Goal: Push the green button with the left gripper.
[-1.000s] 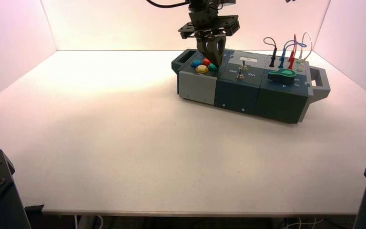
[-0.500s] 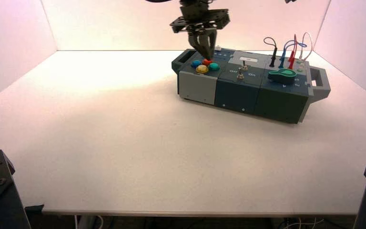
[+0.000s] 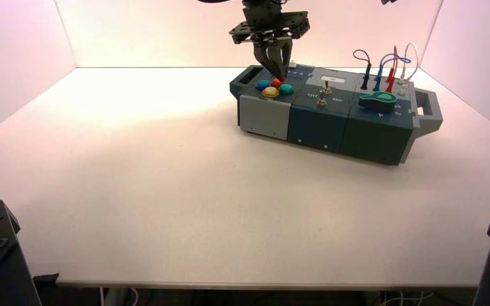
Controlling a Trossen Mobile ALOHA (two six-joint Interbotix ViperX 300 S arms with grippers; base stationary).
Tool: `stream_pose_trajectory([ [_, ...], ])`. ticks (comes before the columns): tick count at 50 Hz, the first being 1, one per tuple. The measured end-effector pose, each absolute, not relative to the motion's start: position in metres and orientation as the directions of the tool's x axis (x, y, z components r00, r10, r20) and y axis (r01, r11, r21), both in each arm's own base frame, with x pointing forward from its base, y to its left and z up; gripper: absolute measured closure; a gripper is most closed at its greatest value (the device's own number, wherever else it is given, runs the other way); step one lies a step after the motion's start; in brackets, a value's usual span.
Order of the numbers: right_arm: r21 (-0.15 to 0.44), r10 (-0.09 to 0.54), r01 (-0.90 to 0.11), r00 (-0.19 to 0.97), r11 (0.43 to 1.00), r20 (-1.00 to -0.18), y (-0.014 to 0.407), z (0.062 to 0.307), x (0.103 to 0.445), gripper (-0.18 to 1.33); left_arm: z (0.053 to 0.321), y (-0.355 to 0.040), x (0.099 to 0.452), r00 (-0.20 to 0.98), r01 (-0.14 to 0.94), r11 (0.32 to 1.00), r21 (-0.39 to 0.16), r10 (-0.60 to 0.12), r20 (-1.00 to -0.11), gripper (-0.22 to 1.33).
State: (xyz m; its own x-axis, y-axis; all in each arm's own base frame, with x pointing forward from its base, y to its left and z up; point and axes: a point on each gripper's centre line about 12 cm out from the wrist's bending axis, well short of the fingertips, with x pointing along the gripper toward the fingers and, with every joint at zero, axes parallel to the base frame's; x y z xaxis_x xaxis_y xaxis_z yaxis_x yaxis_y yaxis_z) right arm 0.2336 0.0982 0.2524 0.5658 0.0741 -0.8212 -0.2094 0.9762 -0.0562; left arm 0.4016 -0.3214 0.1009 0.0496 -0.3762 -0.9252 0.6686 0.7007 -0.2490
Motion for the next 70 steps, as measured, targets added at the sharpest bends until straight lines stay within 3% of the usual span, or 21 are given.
stream_pose_trajectory([
  [70, -0.076, 0.055, -0.203, 0.571, 0.976, -0.819, 0.093, 0.253, 0.235, 0.91, 0.091, -0.331, 0.395, 0.011, 0.656, 0.705, -0.270, -0.366, -0.930, 1.27],
])
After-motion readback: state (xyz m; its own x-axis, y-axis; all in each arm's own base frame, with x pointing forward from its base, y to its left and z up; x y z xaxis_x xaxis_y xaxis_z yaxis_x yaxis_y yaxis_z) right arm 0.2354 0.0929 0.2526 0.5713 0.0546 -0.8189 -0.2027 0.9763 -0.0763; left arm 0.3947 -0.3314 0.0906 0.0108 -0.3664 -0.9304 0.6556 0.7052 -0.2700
